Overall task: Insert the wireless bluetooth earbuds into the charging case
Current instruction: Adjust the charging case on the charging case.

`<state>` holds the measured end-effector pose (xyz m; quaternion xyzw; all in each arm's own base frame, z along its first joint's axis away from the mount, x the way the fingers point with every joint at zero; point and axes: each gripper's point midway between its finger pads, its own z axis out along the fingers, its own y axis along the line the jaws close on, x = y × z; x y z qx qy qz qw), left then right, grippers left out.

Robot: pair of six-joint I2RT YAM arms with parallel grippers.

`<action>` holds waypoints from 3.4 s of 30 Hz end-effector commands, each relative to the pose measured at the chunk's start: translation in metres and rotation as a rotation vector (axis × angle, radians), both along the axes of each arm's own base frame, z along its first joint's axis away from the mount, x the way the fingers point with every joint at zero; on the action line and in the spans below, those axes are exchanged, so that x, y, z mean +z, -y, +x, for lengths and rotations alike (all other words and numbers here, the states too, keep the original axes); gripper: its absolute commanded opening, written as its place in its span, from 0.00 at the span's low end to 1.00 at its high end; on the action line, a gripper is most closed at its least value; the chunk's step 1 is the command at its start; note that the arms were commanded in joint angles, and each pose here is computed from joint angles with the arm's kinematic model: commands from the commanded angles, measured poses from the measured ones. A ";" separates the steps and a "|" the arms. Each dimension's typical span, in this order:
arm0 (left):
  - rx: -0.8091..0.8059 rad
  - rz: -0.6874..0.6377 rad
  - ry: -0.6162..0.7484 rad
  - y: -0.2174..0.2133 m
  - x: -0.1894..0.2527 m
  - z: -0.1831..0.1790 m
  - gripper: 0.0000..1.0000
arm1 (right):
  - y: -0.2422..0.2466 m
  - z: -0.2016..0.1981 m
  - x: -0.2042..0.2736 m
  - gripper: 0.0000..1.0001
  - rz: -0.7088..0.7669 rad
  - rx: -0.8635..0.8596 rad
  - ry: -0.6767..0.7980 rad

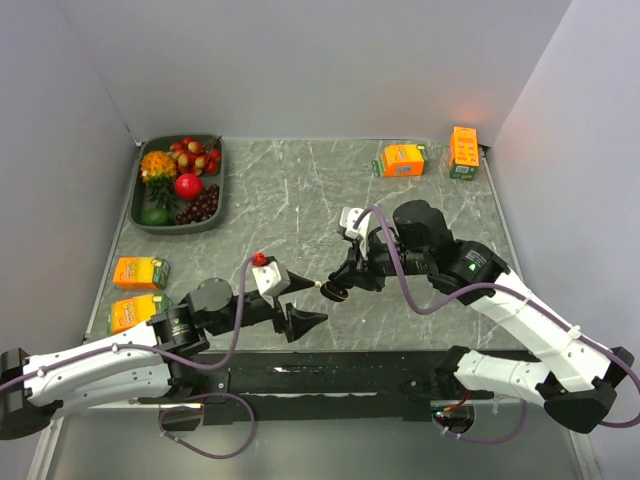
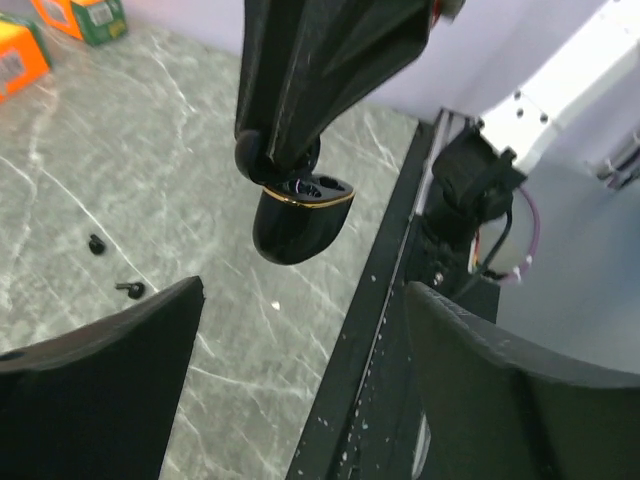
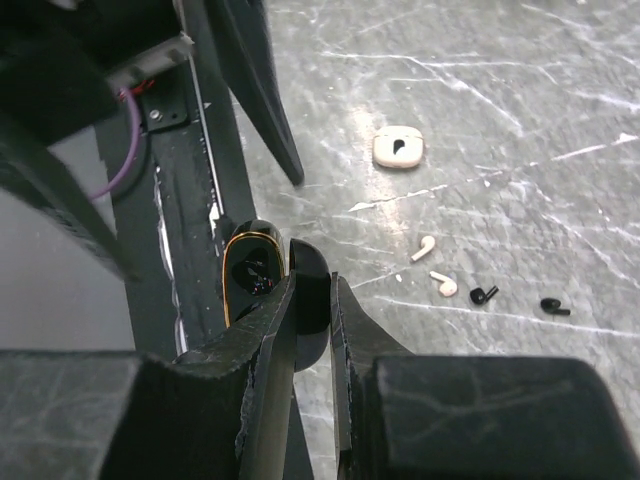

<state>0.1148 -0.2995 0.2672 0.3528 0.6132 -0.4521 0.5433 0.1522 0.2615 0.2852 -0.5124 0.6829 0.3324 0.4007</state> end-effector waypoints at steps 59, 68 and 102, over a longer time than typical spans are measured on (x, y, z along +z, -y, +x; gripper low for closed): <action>-0.281 -0.098 0.190 0.015 0.001 -0.028 0.60 | -0.042 -0.018 0.005 0.00 -0.008 0.186 0.130; -0.283 -0.101 0.162 0.020 -0.002 -0.025 0.43 | -0.043 -0.020 0.002 0.00 -0.013 0.184 0.133; -0.220 -0.129 0.134 0.018 0.003 -0.013 0.45 | -0.046 -0.026 0.003 0.00 -0.001 0.178 0.163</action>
